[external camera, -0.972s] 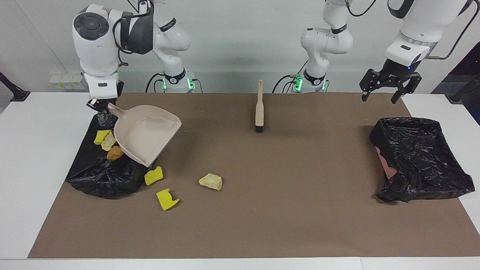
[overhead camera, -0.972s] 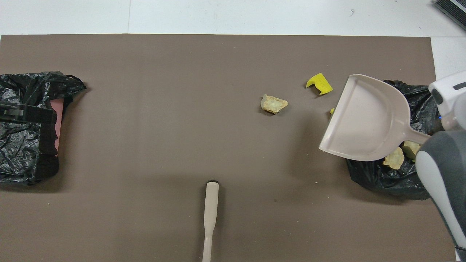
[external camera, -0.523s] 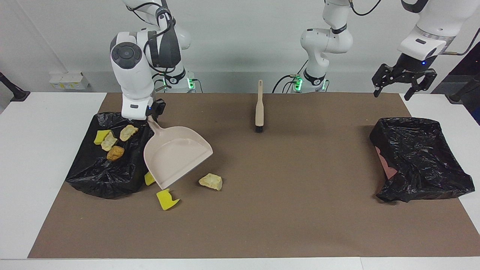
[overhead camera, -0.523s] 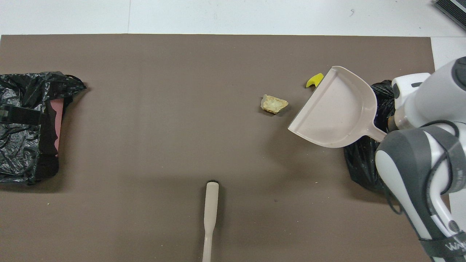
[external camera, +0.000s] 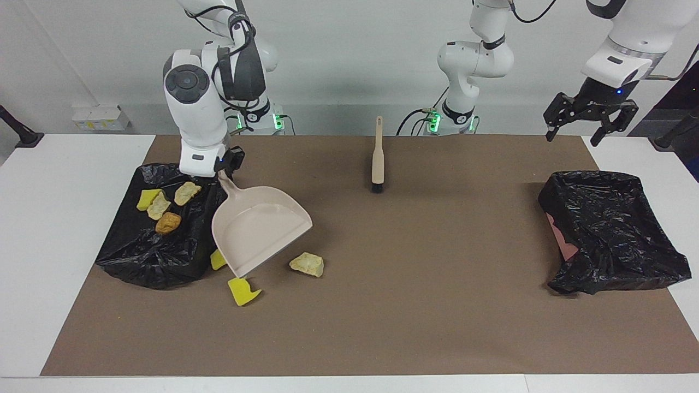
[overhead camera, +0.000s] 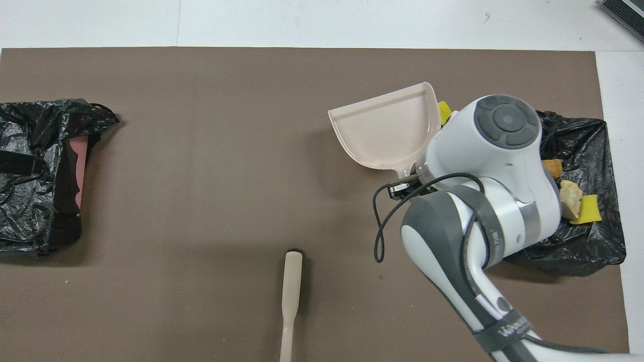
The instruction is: Sweep and dump trash in bin
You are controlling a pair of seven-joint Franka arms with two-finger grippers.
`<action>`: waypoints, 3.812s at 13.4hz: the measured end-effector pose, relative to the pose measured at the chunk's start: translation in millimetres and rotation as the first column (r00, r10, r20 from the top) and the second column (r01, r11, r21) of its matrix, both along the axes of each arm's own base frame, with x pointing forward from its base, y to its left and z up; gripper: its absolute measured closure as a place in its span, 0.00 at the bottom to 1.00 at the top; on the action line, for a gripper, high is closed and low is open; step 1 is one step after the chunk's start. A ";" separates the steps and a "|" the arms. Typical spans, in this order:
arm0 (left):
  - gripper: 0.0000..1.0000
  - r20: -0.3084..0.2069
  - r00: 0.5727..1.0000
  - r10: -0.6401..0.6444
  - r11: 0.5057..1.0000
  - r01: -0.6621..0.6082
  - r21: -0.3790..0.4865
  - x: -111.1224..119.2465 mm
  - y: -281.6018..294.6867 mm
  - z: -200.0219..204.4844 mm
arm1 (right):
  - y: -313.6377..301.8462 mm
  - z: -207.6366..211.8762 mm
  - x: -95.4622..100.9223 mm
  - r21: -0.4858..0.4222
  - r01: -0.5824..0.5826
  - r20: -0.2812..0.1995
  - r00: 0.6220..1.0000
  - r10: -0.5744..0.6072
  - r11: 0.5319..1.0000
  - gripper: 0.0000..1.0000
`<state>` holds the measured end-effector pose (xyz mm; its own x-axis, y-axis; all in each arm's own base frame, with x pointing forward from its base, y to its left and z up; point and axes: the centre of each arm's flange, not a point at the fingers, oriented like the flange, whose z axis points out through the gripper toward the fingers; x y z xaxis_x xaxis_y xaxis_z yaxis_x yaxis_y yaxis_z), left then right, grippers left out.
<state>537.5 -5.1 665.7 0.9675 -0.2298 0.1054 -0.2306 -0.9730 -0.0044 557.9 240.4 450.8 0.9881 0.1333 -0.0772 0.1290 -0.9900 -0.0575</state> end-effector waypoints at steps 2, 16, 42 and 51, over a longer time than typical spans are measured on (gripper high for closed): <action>0.00 0.004 1.000 -0.001 1.000 0.001 0.000 -0.1 -0.2 2.1 | 37.9 -7.3 7.5 0.022 0.088 -0.010 0.996 -0.088 0.996 0.69; 0.00 0.005 1.000 -0.002 1.000 0.002 0.000 -0.3 -1.0 2.8 | 179.4 -98.1 59.1 0.116 0.239 -0.072 0.970 -0.232 0.964 0.37; 0.00 0.040 0.994 -0.105 0.992 0.108 -0.068 34.7 -252.1 -117.9 | 214.6 -122.9 -268.5 -0.095 0.284 -0.220 0.929 -0.298 0.954 0.18; 0.00 0.053 0.997 -0.054 0.995 0.058 -0.077 24.0 -385.5 -254.3 | 215.6 -120.8 -265.8 -0.077 0.295 -0.213 0.928 -0.304 0.952 0.74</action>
<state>561.5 -390.6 411.4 0.9462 -0.2727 0.1741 -0.2863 -0.9564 0.0582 292.1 456.1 330.0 0.9390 -0.1746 -0.2964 -0.1850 -0.9827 -0.0072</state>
